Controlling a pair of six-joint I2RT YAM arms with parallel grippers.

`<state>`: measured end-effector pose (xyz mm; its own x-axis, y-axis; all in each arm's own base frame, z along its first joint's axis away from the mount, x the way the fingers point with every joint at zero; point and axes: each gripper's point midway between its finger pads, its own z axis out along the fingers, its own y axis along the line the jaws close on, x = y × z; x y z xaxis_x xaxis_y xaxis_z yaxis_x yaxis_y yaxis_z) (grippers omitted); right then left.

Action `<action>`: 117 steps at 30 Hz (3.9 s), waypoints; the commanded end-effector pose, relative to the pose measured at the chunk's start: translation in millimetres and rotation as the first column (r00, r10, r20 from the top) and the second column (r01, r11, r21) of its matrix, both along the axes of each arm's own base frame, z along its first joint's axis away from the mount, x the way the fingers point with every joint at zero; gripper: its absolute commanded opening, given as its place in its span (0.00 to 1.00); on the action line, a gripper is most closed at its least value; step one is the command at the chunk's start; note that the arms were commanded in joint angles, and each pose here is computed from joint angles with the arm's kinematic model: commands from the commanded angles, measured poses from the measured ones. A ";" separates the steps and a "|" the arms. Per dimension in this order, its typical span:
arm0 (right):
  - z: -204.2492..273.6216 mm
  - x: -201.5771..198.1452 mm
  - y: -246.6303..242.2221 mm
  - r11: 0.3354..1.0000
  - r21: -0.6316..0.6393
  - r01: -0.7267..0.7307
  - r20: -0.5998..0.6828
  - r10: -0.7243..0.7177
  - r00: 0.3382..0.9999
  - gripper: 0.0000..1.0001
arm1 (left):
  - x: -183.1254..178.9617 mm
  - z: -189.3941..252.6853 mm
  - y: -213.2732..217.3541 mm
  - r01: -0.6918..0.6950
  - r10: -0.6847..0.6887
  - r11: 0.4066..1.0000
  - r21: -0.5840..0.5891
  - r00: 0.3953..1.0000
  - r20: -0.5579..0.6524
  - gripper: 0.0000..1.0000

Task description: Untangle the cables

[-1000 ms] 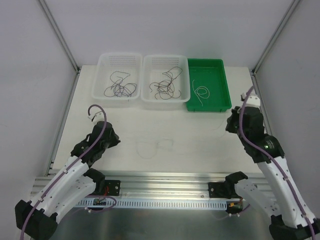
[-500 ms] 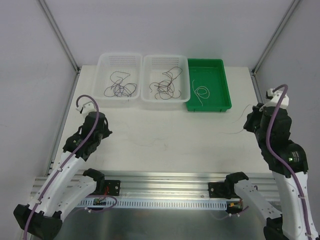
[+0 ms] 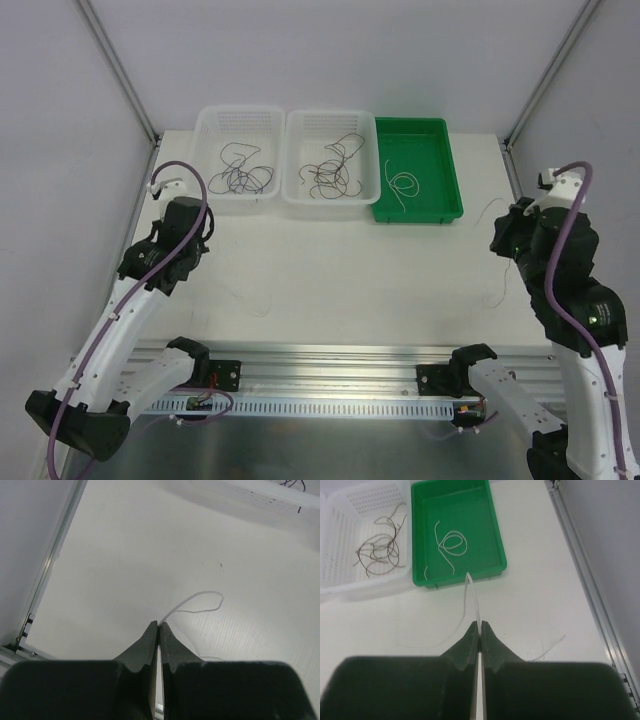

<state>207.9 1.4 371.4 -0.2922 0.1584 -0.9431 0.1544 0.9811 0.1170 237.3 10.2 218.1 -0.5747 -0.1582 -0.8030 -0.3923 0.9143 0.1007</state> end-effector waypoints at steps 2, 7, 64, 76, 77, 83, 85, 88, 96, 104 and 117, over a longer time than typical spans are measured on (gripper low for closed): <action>-55.0 10.0 22.8 0.995 0.029 -0.097 -0.144 0.100 0.985 0.01 | 7.9 -8.0 -39.7 0.214 -0.215 0.969 -0.123 0.977 0.007 0.02; -86.8 16.3 25.8 0.995 0.040 -0.089 -0.193 0.095 0.977 0.01 | 3.0 -47.9 -93.9 0.387 -0.416 0.860 -0.332 0.909 -0.018 0.10; -159.6 386.3 52.2 0.998 -0.018 -0.068 -0.190 0.063 0.980 0.18 | -9.6 -50.1 -72.8 0.380 -0.376 0.889 -0.255 0.924 0.067 0.99; -160.9 324.3 66.4 0.986 0.074 -0.149 -0.284 0.164 0.945 0.85 | -10.9 -42.7 -70.4 0.377 -0.362 0.892 -0.251 0.926 0.103 0.99; -138.1 312.0 72.1 0.980 0.088 -0.178 -0.252 0.195 0.948 0.86 | -10.8 -42.2 -68.5 0.369 -0.354 0.896 -0.246 0.929 0.105 0.99; -128.7 240.7 107.4 0.946 0.121 -0.301 -0.287 0.323 0.902 1.00 | -12.3 -30.4 -55.3 0.320 -0.288 0.921 -0.222 0.943 0.166 0.99; -117.9 213.3 127.4 0.929 0.120 -0.349 -0.278 0.369 0.887 1.00 | -13.3 -25.7 -49.0 0.296 -0.257 0.932 -0.211 0.947 0.191 0.99; -124.1 171.2 161.4 0.893 0.137 -0.428 -0.303 0.450 0.840 0.99 | -14.9 -19.7 -38.6 0.253 -0.208 0.947 -0.196 0.952 0.224 0.99; -164.0 77.1 267.0 0.733 0.128 -0.669 -0.401 0.655 0.641 1.00 | -22.2 -9.5 -15.7 0.153 -0.094 0.972 -0.177 0.948 0.303 0.99; -206.1 46.6 315.2 0.700 0.083 -0.710 -0.468 0.656 0.592 1.00 | -13.2 -44.0 -50.4 0.241 -0.209 0.933 -0.268 0.967 0.143 0.99; -234.8 -1.0 281.4 0.723 0.065 -0.688 -0.483 0.626 0.612 1.00 | -16.2 -141.9 -105.6 0.169 -0.330 0.880 -0.444 0.890 -0.315 0.98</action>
